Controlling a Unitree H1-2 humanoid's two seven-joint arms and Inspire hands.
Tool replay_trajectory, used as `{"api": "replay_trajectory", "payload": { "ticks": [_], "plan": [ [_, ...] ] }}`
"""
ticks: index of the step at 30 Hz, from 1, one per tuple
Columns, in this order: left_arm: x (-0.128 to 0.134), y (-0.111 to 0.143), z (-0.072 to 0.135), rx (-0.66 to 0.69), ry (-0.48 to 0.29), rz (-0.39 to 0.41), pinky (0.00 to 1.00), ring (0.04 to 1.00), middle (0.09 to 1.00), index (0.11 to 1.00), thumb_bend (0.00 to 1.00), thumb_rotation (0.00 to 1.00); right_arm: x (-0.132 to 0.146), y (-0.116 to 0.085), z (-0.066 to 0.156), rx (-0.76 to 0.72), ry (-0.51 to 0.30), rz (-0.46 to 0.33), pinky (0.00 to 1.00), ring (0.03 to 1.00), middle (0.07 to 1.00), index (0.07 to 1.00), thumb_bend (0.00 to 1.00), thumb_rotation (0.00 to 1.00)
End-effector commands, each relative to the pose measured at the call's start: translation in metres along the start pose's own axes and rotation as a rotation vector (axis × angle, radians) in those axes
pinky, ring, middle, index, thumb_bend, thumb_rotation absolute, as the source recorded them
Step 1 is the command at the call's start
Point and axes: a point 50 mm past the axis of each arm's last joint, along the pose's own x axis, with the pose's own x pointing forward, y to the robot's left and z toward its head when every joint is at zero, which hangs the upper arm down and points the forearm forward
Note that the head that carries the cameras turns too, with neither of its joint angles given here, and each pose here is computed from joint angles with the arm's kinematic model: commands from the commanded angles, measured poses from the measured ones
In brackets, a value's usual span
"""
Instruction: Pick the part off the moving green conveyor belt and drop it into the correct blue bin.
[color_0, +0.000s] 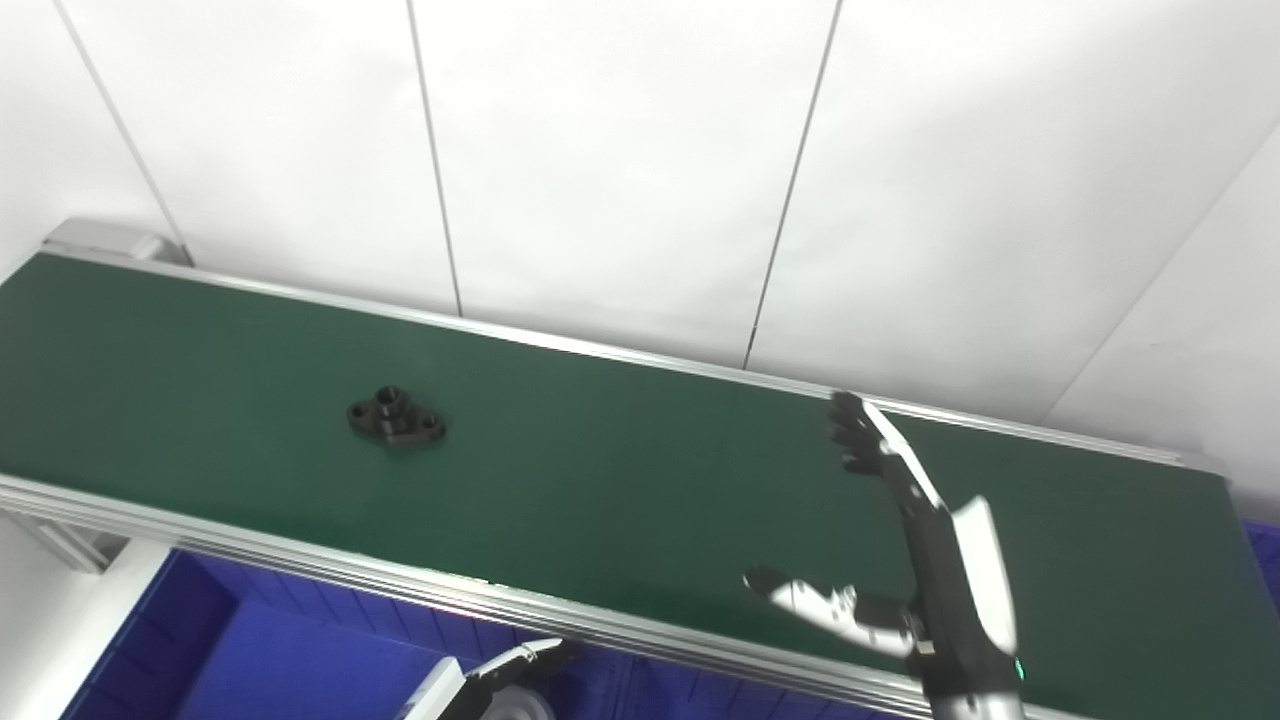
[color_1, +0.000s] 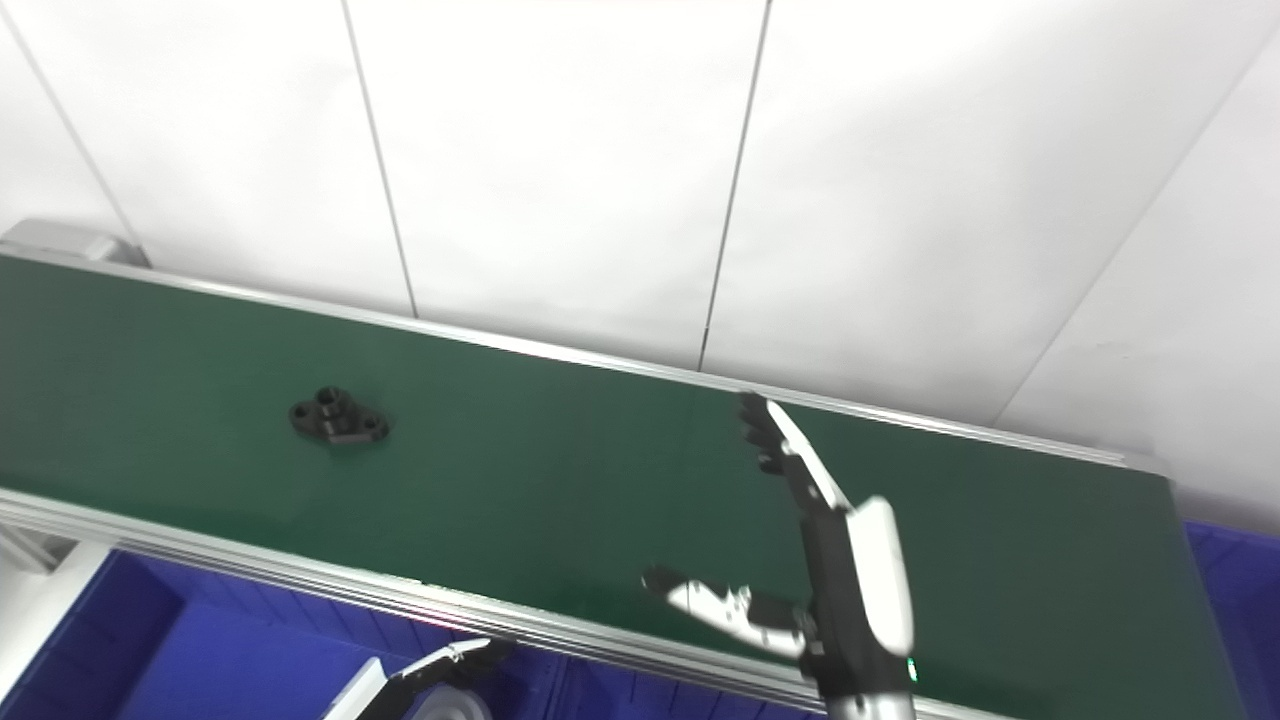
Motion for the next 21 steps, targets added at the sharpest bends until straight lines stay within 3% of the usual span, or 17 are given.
{"api": "replay_trajectory", "payload": {
  "ticks": [1,10,21],
  "plan": [
    [0.006,0.012,0.003,0.014,-0.037,0.024,0.74,0.801,0.837,0.829,0.73,0.61,0.014,-0.001,0.005,0.002,0.002,0.008,0.73,0.798,0.847,0.9,0.79,0.28],
    [0.006,0.014,0.003,0.019,-0.048,0.047,0.72,0.782,0.818,0.809,0.71,0.63,0.063,0.027,-0.005,-0.046,0.048,0.13,0.64,0.765,0.852,0.901,0.81,0.28],
    [-0.001,0.015,0.0,0.06,-0.067,0.047,0.73,0.781,0.81,0.807,0.72,0.69,0.111,0.04,-0.005,-0.143,0.058,0.197,0.69,0.798,0.846,0.904,0.83,0.31]
  ]
}}
